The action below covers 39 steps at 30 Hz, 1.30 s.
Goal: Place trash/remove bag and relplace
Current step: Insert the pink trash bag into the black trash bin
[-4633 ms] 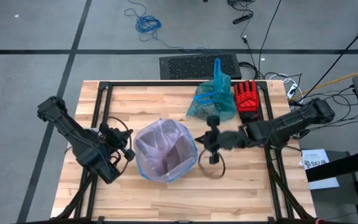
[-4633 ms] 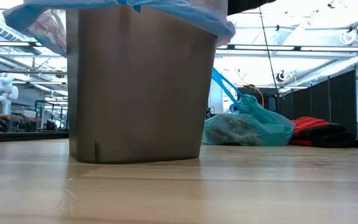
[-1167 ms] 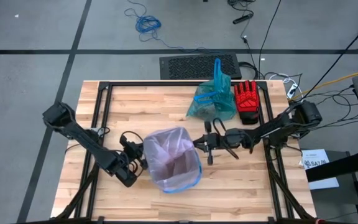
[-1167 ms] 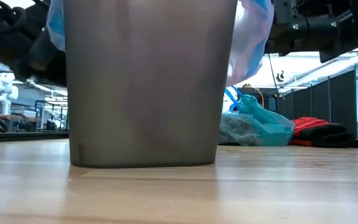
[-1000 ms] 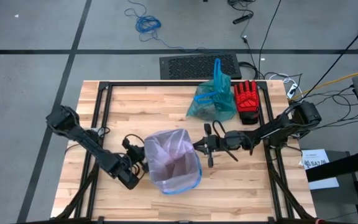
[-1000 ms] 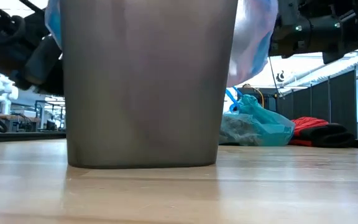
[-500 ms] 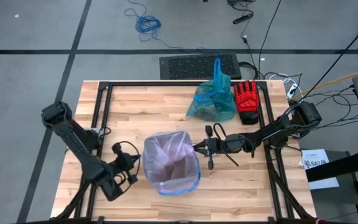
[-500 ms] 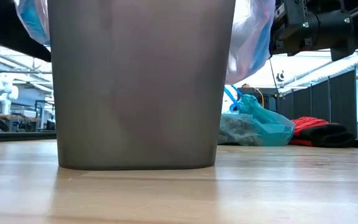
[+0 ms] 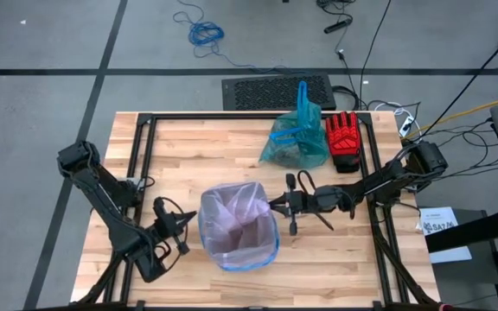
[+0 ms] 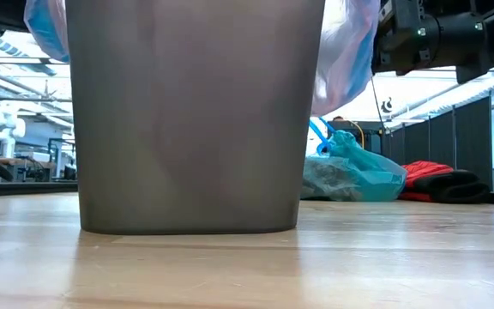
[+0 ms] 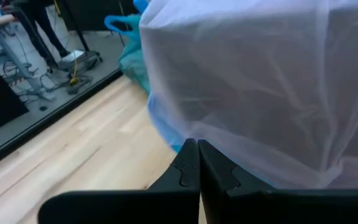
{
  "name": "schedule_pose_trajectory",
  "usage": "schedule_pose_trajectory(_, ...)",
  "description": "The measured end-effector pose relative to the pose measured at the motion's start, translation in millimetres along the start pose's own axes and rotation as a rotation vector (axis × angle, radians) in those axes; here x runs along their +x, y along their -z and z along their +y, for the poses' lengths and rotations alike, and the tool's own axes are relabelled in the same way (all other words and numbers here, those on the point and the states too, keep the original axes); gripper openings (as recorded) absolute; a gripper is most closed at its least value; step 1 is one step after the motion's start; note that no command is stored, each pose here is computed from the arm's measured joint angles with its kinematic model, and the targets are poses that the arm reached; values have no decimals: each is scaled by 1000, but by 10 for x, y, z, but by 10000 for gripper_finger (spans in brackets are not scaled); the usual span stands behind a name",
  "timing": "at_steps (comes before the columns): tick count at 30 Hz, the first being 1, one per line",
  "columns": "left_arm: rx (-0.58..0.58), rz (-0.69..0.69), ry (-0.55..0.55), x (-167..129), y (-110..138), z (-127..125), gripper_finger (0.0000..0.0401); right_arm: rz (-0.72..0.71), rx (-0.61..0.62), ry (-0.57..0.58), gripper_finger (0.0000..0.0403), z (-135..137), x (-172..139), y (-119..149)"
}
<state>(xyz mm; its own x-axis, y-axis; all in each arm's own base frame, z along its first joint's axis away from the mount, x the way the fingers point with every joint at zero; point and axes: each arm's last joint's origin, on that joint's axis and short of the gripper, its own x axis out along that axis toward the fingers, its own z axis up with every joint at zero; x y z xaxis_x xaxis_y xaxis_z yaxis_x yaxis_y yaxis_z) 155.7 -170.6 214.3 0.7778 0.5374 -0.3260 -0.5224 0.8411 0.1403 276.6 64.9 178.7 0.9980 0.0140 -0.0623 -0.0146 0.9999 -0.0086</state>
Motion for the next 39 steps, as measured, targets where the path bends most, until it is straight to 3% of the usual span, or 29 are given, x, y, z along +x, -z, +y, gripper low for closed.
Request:
schedule_pose_trajectory(10, -53, -68, 21, 173, 204, -133, 0, -71, 28, -26, 0, 28, 25, -107)
schedule_pose_trajectory(14, -77, -60, 9, 318, 369, -165, 0, -29, 23, -55, 0, 69, 44, -95)
schedule_pose_trajectory(28, -80, -39, -16, 515, 682, -263, 0, 136, 103, -45, 0, 158, 304, 445)
schedule_pose_trajectory(39, -97, -4, 8, 522, 711, -267, 0, 170, 81, -27, 0, 269, 273, 455)
